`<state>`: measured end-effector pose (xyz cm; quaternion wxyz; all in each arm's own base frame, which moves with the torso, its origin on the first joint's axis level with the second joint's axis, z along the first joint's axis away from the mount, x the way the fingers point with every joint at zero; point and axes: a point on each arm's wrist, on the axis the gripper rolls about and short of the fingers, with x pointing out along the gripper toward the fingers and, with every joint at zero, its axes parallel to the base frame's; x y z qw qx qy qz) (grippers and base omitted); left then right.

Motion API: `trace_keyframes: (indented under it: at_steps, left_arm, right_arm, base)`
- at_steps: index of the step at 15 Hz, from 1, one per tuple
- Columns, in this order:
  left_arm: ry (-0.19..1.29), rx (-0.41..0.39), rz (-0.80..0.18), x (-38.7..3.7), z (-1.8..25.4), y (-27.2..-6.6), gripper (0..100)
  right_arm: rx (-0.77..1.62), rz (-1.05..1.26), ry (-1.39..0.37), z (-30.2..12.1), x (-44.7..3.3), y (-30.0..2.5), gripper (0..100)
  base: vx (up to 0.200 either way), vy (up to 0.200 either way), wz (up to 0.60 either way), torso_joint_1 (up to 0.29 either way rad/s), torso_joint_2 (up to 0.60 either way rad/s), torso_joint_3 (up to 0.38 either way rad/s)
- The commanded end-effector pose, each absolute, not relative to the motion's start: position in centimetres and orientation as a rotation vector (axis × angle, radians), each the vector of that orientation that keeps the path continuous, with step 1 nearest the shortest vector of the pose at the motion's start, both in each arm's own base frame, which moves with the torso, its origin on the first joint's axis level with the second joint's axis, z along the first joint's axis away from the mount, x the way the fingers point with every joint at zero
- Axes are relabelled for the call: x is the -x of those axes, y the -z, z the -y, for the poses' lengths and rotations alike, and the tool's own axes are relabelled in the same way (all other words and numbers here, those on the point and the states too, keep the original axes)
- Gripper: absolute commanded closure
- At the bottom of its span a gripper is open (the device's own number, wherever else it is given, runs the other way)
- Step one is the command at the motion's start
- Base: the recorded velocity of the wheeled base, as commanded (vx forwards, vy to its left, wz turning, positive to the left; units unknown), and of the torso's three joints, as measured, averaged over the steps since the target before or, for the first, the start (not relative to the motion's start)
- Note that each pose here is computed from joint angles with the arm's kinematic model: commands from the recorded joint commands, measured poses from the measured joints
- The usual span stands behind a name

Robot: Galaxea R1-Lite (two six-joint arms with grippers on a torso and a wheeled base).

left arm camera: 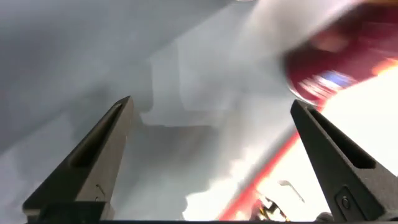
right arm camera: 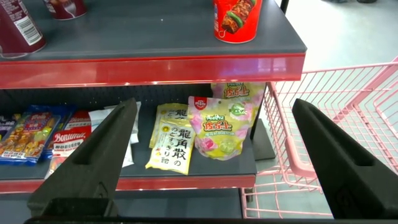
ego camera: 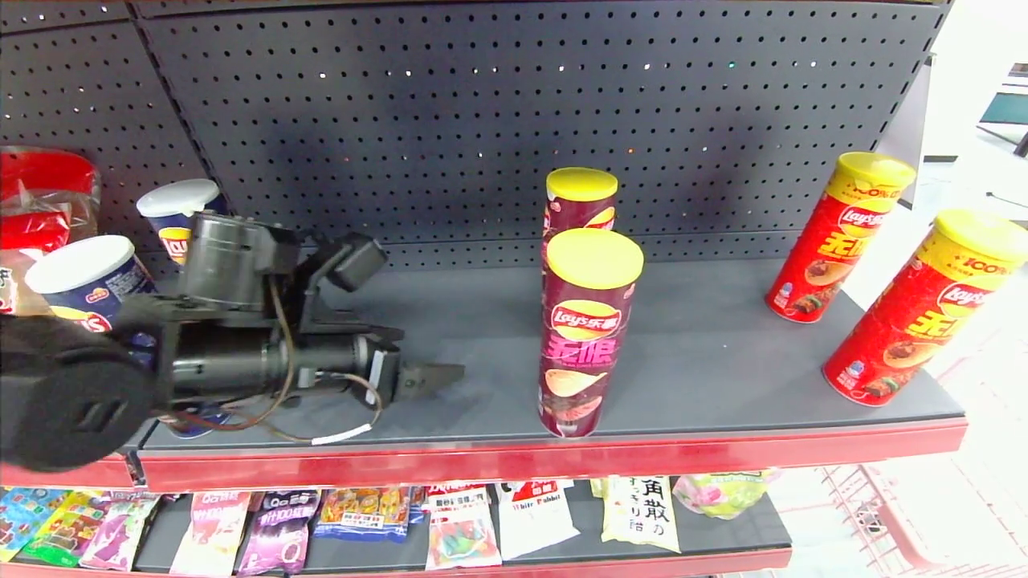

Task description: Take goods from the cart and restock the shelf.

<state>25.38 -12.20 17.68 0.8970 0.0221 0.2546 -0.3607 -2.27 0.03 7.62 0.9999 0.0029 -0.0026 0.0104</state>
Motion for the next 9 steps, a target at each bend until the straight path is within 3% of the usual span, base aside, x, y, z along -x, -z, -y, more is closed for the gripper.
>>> trace_keyframes:
  at_steps: [1,3,6,9]
  left_arm:
    - [0.715,-0.029,-0.375,-16.8,7.6,-20.3,0]
    - [0.613,-0.019,-0.287,-9.9,3.9,-20.1,0]
    - [0.486,0.001,-0.271,-1.7,1.0,-18.4,0]
    - [0.264,-0.01,-0.275,4.6,-0.3,-14.0,0]
  right_arm:
    - [-0.006,0.006,-0.021,0.0,2.3,-7.6,0]
    - [-0.005,0.006,-0.021,0.0,2.3,-7.6,0]
    - [-0.006,0.006,-0.021,0.0,2.3,-7.6,0]
    - [-0.006,0.006,-0.021,0.0,2.3,-7.6,0]
  base:
    - [0.0,0.0,0.0,0.0,0.0,0.0]
    - [0.0,0.0,0.0,0.0,0.0,0.0]
    - [0.0,0.0,0.0,0.0,0.0,0.0]
    - [0.0,0.0,0.0,0.0,0.0,0.0]
